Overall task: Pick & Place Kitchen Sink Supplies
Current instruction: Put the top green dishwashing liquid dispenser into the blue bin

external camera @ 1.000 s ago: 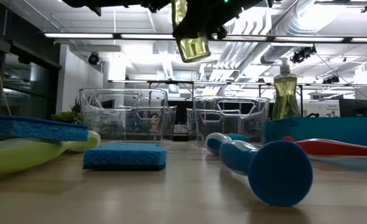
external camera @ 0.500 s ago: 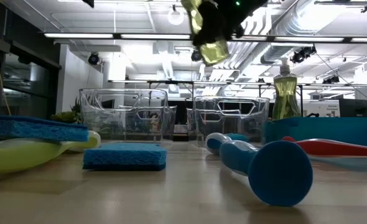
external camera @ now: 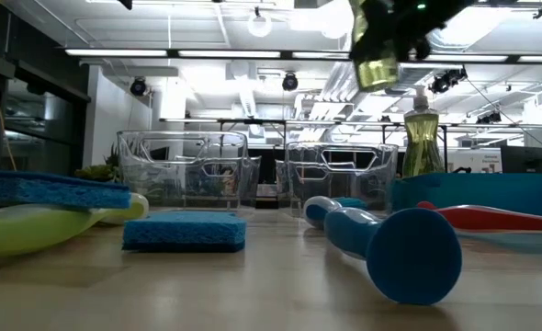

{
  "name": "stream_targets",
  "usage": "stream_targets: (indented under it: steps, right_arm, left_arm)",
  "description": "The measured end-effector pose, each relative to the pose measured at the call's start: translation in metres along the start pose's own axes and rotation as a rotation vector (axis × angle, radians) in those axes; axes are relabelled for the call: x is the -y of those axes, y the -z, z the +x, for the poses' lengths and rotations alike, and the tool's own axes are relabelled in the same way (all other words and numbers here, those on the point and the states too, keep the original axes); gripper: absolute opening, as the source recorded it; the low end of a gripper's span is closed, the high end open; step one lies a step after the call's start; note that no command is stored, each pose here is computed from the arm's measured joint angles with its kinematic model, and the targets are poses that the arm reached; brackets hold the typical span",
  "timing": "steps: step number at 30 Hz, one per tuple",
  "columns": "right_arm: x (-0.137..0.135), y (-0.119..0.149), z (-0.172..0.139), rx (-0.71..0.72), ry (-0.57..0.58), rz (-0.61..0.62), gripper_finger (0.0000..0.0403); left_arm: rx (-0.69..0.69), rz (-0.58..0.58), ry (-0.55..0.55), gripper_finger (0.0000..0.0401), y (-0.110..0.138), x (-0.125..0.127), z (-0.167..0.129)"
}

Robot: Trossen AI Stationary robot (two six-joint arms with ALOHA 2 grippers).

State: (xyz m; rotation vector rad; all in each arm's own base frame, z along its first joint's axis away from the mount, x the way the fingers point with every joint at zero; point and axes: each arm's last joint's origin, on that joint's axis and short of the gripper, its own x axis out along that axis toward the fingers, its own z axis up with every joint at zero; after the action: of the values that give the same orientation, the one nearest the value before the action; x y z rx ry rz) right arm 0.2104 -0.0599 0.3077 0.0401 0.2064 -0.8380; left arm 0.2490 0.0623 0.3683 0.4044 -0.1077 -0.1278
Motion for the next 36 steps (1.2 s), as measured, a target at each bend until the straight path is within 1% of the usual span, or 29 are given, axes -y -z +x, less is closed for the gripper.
stream_targets:
  steps: [3, 7, 10, 14, 17, 21, 25, 31, 36]
  right_arm:
    - [0.008, 0.018, -0.016, 0.013, 0.011, 0.052, 0.0252]
    - [0.015, 0.043, -0.031, 0.029, 0.075, 0.126, 0.0252]
    - [0.016, 0.064, -0.037, 0.026, 0.099, 0.148, 0.0252]
    - [0.013, 0.080, -0.044, 0.047, 0.124, 0.202, 0.0252]
    - [0.009, 0.094, -0.049, 0.031, 0.126, 0.208, 0.0252]
    - [0.003, 0.105, -0.057, 0.023, 0.120, 0.245, 0.0252]
    - [0.000, 0.116, -0.067, 0.021, 0.160, 0.241, 0.0252]
    - [0.003, 0.130, -0.078, 0.021, 0.203, 0.295, 0.0252]
    - [0.007, 0.139, -0.079, -0.011, 0.222, 0.316, 0.0252]
  left_arm:
    - [-0.006, 0.001, 0.000, 0.0294, 0.001, 0.000, 0.000]
    - [-0.007, 0.011, -0.003, 0.0294, 0.001, 0.000, 0.000]
    - [-0.007, 0.012, -0.004, 0.0294, 0.001, 0.000, 0.000]
    - [-0.008, 0.012, -0.004, 0.0294, 0.001, 0.000, 0.000]
    - [-0.013, 0.009, -0.002, 0.0294, 0.001, 0.000, 0.000]
    - [-0.029, 0.001, 0.004, 0.0294, 0.003, 0.001, 0.000]
    - [-0.038, -0.001, 0.007, 0.0294, 0.004, 0.001, 0.000]
    - [-0.037, 0.005, 0.006, 0.0294, 0.004, 0.001, 0.000]
    - [-0.035, 0.006, 0.005, 0.0294, 0.004, 0.001, 0.000]
